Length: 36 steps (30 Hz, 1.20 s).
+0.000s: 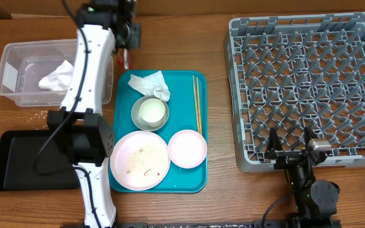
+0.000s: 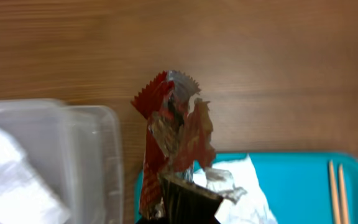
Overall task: Sort waste into correct bins and load items into the dishwasher
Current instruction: 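Move the red wrapper into the clear plastic bin and release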
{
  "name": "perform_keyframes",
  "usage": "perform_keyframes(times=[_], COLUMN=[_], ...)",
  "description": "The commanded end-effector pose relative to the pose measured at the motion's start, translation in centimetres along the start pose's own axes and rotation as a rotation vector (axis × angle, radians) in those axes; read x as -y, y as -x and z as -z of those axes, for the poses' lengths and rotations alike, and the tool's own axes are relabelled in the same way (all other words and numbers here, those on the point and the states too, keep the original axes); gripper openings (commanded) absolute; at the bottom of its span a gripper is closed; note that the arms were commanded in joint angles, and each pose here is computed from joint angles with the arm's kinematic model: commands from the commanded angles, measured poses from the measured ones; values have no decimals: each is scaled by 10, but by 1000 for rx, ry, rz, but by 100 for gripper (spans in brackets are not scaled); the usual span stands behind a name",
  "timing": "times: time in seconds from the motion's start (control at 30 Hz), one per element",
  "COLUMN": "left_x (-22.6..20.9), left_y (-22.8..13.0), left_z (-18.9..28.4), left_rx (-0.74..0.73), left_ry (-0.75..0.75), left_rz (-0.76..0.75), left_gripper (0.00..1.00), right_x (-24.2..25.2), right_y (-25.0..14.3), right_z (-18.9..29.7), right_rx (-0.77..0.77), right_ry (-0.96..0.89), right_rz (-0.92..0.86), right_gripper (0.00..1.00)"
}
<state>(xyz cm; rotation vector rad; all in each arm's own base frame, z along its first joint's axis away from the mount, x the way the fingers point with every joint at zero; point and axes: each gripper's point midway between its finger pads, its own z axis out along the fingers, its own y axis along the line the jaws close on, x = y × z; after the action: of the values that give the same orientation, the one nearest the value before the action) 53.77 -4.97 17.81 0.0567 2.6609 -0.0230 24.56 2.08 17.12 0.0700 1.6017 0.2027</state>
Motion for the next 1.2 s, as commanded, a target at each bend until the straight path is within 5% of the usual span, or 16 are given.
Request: perform_keyframes(times=[0.0, 0.27, 0.37, 0.47, 0.5, 0.7, 0.83, 1.17], left_x=[-70, -180, -207, -223, -225, -196, -136, -13], left_y=[19, -21, -35, -45, -47, -50, -35, -80], left_z=[33, 34, 35, 37, 38, 33, 29, -13], left_rx=[94, 57, 40, 27, 17, -72, -116, -347], left_ry=[148, 257, 287, 303, 295, 116, -139, -105], left_rz=[421, 920, 983, 1016, 1025, 991, 731, 463], left_gripper=[4, 9, 32, 73, 76, 75, 40, 48], right_x=[3, 3, 3, 3, 3, 3, 3, 3], right_y=[-1, -1, -1, -1, -1, -1, -1, -1], right_z=[0, 0, 0, 0, 0, 0, 0, 0], right_rx=[8, 8, 8, 8, 8, 8, 8, 8], right_ry=[-12, -12, -12, -12, -12, -12, -12, -12], right_rz=[3, 4, 3, 4, 4, 4, 4, 4], right_gripper=[100, 100, 100, 100, 100, 100, 100, 100])
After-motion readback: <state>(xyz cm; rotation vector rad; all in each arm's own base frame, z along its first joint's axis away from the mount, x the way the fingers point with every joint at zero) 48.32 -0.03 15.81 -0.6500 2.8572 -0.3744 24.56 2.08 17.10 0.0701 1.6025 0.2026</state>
